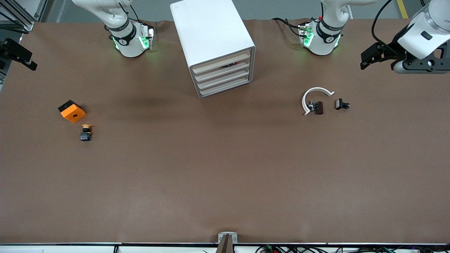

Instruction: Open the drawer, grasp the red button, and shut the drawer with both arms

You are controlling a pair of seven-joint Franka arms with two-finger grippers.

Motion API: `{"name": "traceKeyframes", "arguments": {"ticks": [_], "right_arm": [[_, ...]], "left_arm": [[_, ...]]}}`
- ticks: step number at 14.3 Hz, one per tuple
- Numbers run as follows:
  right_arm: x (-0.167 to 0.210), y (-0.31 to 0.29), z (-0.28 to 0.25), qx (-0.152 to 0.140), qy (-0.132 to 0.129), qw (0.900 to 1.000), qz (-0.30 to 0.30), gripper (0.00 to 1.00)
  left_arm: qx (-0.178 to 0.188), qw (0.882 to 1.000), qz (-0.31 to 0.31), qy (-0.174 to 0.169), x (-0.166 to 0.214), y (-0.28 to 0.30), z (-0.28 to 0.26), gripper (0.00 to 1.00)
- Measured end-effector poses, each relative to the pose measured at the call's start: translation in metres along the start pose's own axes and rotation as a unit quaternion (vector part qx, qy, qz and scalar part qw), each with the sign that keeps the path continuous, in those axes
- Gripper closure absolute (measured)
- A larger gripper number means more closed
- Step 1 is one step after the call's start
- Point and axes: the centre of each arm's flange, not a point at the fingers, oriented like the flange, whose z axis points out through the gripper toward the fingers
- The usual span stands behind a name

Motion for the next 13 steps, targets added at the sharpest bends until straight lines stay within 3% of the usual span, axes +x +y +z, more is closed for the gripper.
{"name": "traceKeyframes", "arguments": {"ticks": [9, 13], "right_arm": [[0.000, 0.000, 0.000, 0.000, 0.000, 1.000, -0.001, 0.00], [0.000, 0.000, 0.000, 0.000, 0.000, 1.000, -0.001, 0.00]], "left_arm": [[0.000, 1.000, -0.002, -0.003, 0.002, -0.002, 0.003, 0.00], [0.000, 1.000, -0.006, -0.023, 0.015, -0.005, 0.020, 0.00]]}}
